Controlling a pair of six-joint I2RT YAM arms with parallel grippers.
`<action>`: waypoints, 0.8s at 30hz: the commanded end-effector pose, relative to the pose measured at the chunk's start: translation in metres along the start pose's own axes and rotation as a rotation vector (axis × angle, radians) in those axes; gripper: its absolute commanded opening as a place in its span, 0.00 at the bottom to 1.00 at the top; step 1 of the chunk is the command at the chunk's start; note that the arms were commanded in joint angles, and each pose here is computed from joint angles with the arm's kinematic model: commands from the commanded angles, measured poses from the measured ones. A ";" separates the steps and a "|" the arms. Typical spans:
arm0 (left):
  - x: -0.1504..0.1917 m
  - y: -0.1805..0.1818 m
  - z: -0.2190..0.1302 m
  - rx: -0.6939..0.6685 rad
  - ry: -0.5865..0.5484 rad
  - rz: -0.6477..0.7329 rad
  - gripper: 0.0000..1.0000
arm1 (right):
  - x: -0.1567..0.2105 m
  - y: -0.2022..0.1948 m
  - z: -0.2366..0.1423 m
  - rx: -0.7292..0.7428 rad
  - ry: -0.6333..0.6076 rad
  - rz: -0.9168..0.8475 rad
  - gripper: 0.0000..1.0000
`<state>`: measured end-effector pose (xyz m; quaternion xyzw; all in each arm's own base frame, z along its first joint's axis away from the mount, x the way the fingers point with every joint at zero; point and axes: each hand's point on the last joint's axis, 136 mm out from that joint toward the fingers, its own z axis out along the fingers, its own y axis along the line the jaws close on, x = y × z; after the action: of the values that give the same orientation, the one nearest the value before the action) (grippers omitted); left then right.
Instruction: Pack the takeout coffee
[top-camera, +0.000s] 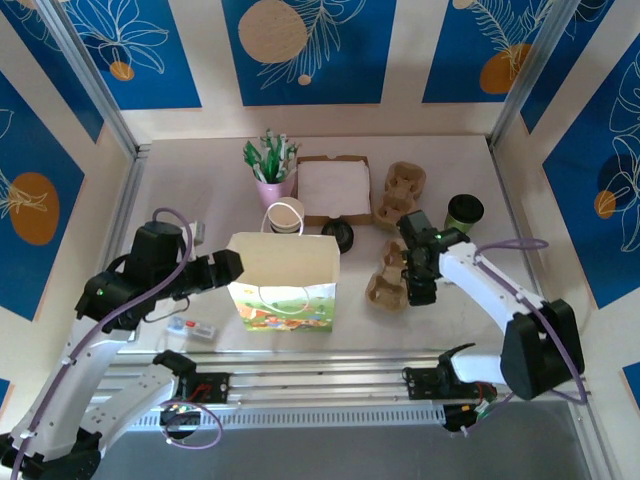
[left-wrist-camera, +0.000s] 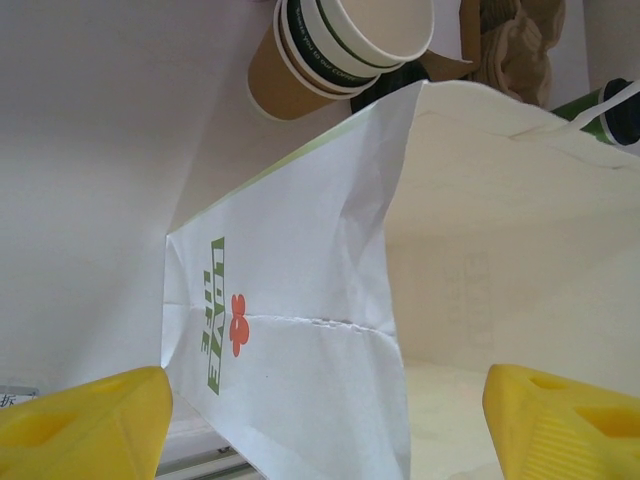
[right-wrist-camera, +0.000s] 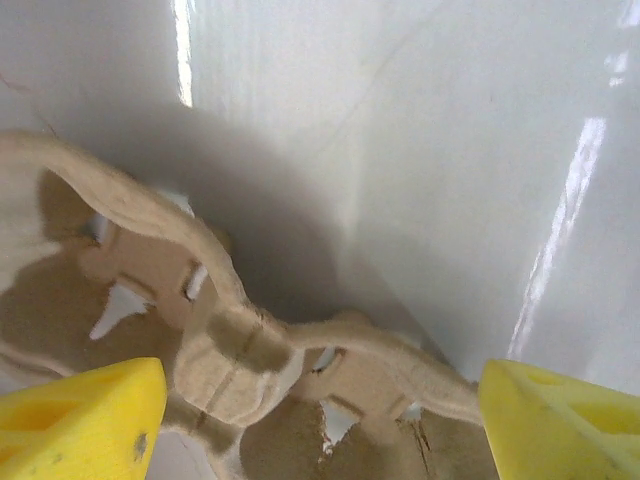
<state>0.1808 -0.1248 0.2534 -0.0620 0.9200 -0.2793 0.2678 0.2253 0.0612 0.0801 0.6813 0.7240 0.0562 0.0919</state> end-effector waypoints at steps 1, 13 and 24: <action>0.005 0.002 0.000 -0.003 0.006 -0.015 0.81 | -0.008 -0.009 0.005 0.008 0.006 -0.048 0.82; 0.006 0.002 -0.001 0.000 0.009 -0.011 0.81 | 0.036 0.007 -0.030 -0.068 0.099 -0.198 0.49; 0.010 0.005 0.004 -0.005 0.024 0.003 0.81 | 0.064 -0.029 -0.014 0.037 0.112 -0.191 0.00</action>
<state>0.1788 -0.1239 0.2447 -0.0700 0.9229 -0.2771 0.2580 0.2087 0.1313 0.1016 0.5824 0.8021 0.1137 0.0674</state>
